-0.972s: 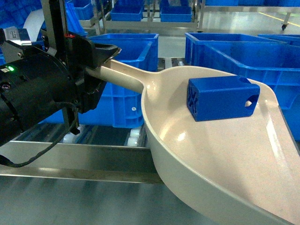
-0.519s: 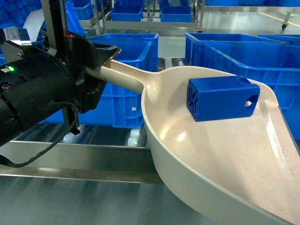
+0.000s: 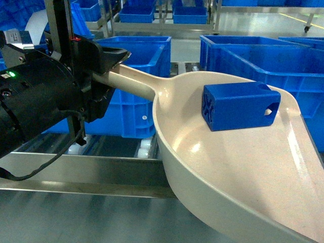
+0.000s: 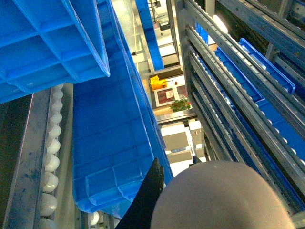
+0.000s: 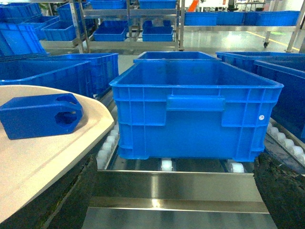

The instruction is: Place part in tray to right shelf

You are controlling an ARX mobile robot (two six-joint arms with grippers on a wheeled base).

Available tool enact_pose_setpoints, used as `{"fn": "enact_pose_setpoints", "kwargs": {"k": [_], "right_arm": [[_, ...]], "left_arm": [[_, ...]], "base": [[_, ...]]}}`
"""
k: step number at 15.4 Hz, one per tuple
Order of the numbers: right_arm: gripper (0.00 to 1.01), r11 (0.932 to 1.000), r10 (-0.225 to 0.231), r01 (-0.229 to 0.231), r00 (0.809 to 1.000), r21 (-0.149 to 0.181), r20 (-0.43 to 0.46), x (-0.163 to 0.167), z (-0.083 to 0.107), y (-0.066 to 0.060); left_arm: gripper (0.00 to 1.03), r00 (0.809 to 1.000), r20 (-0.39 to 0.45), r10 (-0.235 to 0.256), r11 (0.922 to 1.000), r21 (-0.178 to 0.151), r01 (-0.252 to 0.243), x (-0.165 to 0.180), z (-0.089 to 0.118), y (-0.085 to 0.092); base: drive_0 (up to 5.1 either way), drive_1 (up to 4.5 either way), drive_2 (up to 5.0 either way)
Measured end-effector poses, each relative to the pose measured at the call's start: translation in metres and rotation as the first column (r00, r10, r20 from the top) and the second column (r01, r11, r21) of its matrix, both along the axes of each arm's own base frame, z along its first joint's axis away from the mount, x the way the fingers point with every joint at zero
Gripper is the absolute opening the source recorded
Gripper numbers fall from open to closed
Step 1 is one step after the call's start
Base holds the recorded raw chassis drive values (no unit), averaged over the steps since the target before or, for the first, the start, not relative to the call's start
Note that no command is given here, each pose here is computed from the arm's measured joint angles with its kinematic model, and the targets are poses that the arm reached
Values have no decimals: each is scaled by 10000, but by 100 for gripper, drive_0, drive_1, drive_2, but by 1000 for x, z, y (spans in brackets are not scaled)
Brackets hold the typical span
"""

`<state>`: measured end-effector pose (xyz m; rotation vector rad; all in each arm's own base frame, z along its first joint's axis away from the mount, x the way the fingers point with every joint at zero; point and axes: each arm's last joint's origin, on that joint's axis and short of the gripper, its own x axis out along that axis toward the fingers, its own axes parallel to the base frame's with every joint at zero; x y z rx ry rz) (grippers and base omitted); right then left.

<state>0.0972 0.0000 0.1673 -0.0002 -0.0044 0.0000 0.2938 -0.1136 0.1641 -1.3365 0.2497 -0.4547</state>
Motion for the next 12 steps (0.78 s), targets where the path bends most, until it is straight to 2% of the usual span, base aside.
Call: {"fn": "enact_pose_setpoints", "kwargs": {"k": [12], "right_arm": [[98,10000,0,0,10000,4,0,0,0,0]], "left_arm": [[13,10000,-4,0,10000,1,0,0,0,0]], "base": [[0,0,0]]}}
